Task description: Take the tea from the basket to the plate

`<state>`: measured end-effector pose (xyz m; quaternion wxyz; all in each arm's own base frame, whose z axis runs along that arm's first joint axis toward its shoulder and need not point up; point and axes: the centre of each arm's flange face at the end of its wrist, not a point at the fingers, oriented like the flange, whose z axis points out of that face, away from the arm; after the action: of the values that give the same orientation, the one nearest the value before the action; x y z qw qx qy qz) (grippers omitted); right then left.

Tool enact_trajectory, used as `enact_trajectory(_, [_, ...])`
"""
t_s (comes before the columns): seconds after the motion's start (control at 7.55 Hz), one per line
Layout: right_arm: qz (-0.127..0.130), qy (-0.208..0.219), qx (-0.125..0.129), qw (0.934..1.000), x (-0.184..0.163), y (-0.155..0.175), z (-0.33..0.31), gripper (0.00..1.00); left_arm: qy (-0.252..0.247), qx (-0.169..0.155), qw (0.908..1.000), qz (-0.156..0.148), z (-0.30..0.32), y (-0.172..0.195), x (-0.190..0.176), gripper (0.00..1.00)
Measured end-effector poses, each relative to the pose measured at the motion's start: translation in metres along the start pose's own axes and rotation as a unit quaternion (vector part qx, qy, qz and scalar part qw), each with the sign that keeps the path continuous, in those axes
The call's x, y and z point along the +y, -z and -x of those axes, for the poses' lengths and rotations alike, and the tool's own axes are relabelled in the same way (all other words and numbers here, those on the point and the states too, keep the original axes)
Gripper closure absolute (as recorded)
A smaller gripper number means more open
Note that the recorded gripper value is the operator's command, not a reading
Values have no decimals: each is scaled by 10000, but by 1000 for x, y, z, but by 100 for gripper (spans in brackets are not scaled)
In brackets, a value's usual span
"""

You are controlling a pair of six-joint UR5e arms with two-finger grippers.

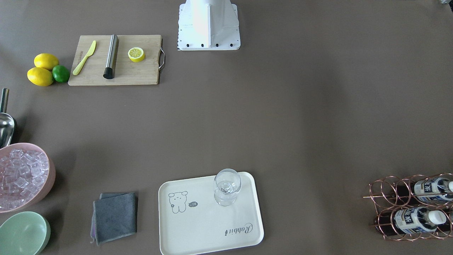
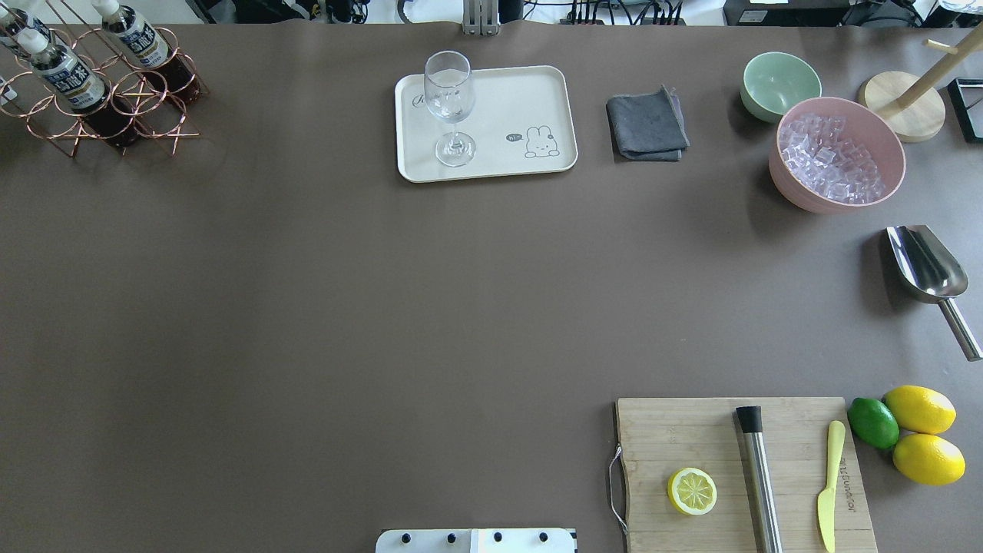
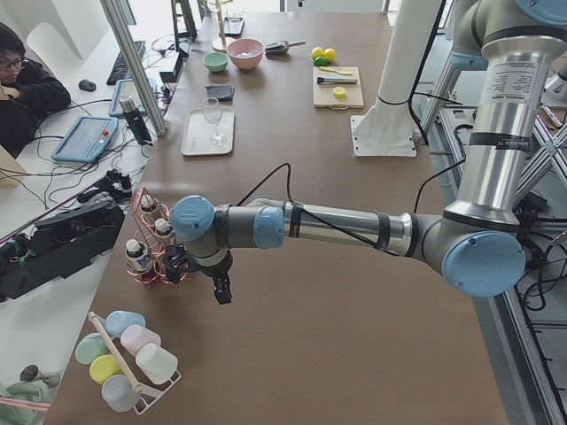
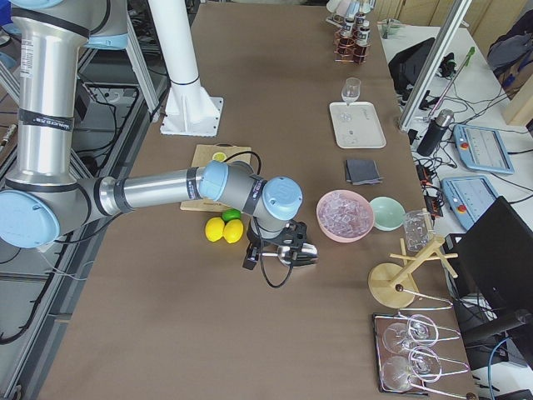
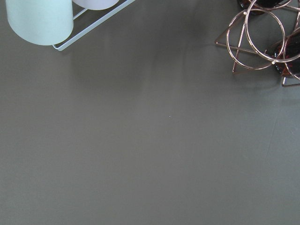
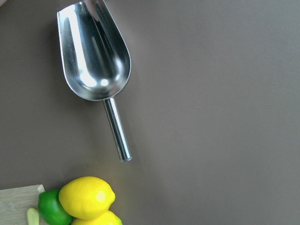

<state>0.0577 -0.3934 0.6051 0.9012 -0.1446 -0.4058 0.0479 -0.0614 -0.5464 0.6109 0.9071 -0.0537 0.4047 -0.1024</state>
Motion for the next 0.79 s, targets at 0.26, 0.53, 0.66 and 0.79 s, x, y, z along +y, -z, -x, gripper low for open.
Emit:
enact_trajectory(0.26, [0,0,0,10000,0,0,0,0,-1,3,10000,0,1,-1,3,2])
enact_trajectory(0.53, [0,0,0,10000,0,0,0,0,-12,0,10000,-10,2,0,5,2])
enact_trajectory(0.66, [0,0,0,10000,0,0,0,0,-17,3,10000,-13,1,0,5,2])
enact_trajectory(0.79, [0,0,0,10000,0,0,0,0,-22,-3,10000,-13,1,0,5,2])
